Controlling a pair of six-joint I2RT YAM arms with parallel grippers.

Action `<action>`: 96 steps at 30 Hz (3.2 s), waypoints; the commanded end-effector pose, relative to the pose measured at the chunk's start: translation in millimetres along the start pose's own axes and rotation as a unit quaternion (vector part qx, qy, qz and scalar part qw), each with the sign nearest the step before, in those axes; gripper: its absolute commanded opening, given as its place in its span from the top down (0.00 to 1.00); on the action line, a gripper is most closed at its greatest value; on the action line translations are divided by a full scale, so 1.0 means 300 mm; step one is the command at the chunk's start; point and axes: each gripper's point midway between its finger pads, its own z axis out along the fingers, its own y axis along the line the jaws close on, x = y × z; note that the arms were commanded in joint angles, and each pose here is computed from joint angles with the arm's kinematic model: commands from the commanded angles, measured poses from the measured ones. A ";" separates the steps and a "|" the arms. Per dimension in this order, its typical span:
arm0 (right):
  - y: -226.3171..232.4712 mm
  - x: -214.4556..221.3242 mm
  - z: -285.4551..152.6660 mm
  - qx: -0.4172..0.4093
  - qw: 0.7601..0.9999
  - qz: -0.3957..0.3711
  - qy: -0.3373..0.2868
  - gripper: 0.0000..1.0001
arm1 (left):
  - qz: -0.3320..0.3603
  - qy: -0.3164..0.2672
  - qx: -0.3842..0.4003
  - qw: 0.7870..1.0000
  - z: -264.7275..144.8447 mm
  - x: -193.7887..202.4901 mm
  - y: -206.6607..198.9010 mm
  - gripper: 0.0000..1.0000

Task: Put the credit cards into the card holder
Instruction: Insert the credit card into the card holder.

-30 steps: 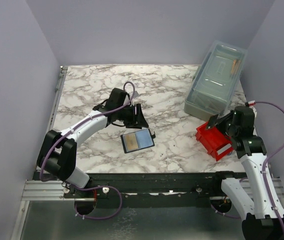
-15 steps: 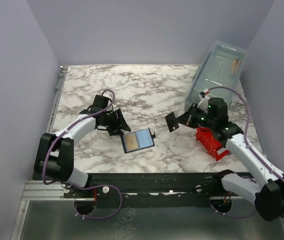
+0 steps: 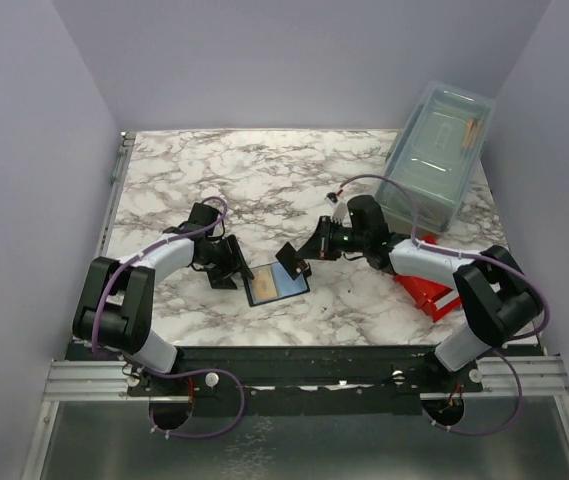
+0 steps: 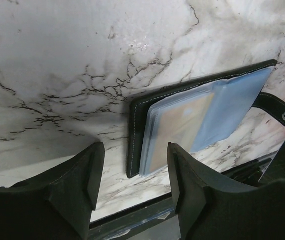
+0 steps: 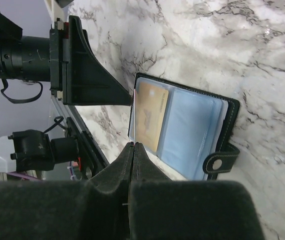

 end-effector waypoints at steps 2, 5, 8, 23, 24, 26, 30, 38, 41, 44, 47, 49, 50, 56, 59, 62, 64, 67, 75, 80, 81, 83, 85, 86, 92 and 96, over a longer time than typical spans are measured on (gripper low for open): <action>0.049 0.014 0.060 -0.055 0.998 -0.024 0.012 1.00 | -0.037 0.005 -0.048 0.998 0.033 0.015 0.079 0.42; 0.019 0.042 0.084 -0.048 0.998 -0.016 0.022 1.00 | -0.044 0.009 -0.060 0.997 0.047 0.018 0.096 0.44; -0.002 0.067 0.102 -0.044 0.998 -0.009 0.032 1.00 | -0.048 0.010 -0.066 0.997 0.056 0.022 0.108 0.45; -0.082 0.157 0.142 -0.022 0.998 0.013 0.056 1.00 | -0.054 0.013 -0.097 0.994 0.102 0.037 0.161 0.50; -0.089 0.163 0.142 -0.019 0.998 0.015 0.057 1.00 | -0.055 0.013 -0.096 0.994 0.104 0.037 0.162 0.50; -0.096 0.170 0.140 -0.017 0.998 0.017 0.058 1.00 | -0.055 0.014 -0.096 0.994 0.105 0.037 0.163 0.52; -0.109 0.177 0.138 -0.007 0.998 0.017 0.057 1.00 | -0.054 0.013 -0.096 0.994 0.105 0.037 0.164 0.55; -0.128 0.193 0.162 0.002 0.998 0.023 0.063 1.00 | -0.053 0.015 -0.091 0.994 0.103 0.042 0.159 0.60; -0.132 0.191 0.167 0.003 0.998 0.026 0.060 1.00 | -0.053 0.014 -0.088 0.995 0.102 0.040 0.155 0.61; -0.133 0.187 0.176 0.002 0.998 0.027 0.057 1.00 | -0.053 0.016 -0.084 0.995 0.102 0.044 0.149 0.61; -0.136 0.180 0.191 0.001 0.998 0.025 0.051 1.00 | -0.054 0.019 -0.081 0.995 0.103 0.048 0.147 0.63; -0.138 0.175 0.202 0.002 0.999 0.026 0.046 1.00 | -0.055 0.020 -0.080 0.995 0.104 0.052 0.147 0.63; -0.141 0.175 0.207 0.003 0.999 0.029 0.044 1.00 | -0.056 0.020 -0.079 0.995 0.104 0.052 0.146 0.63; -0.154 0.162 0.225 0.011 0.999 0.035 0.018 1.00 | -0.062 0.019 -0.074 0.995 0.102 0.060 0.144 0.64; -0.153 0.163 0.235 0.017 0.999 0.031 0.008 1.00 | -0.065 0.019 -0.071 0.995 0.103 0.066 0.144 0.65; -0.159 0.160 0.237 0.020 0.999 0.034 -0.006 1.00 | -0.068 0.020 -0.071 0.995 0.104 0.071 0.148 0.65; -0.158 0.164 0.239 0.019 0.999 0.034 -0.010 1.00 | -0.069 0.021 -0.069 0.995 0.104 0.073 0.145 0.65; -0.155 0.173 0.242 0.019 0.999 0.034 -0.018 1.00 | -0.069 0.020 -0.066 0.995 0.102 0.075 0.142 0.66; -0.158 0.221 0.243 0.021 0.998 0.053 -0.023 1.00 | -0.079 0.003 -0.055 0.995 0.084 0.071 0.129 0.62; -0.195 0.233 0.242 0.062 0.997 0.039 -0.002 0.91 | -0.083 -0.026 -0.046 0.995 0.050 0.049 0.110 0.52; -0.201 0.233 0.239 0.073 0.997 0.036 0.002 0.89 | -0.083 -0.031 -0.046 0.995 0.045 0.045 0.109 0.51; -0.215 0.244 0.236 0.091 0.995 0.029 0.016 0.84 | -0.084 -0.037 -0.046 0.995 0.038 0.043 0.109 0.51; -0.231 0.256 0.234 0.111 0.993 0.023 0.032 0.78 | -0.084 -0.036 -0.045 0.995 0.039 0.045 0.109 0.58; -0.237 0.261 0.232 0.117 0.992 0.020 0.038 0.77 | -0.085 -0.034 -0.046 0.995 0.042 0.048 0.112 0.60; -0.201 0.292 0.266 0.122 0.990 -0.024 0.068 0.74 | -0.087 -0.014 -0.031 0.996 0.070 0.063 0.103 0.69; -0.129 0.311 0.307 0.102 0.991 -0.044 0.079 0.78 | -0.087 -0.010 -0.022 0.996 0.075 0.066 0.095 0.77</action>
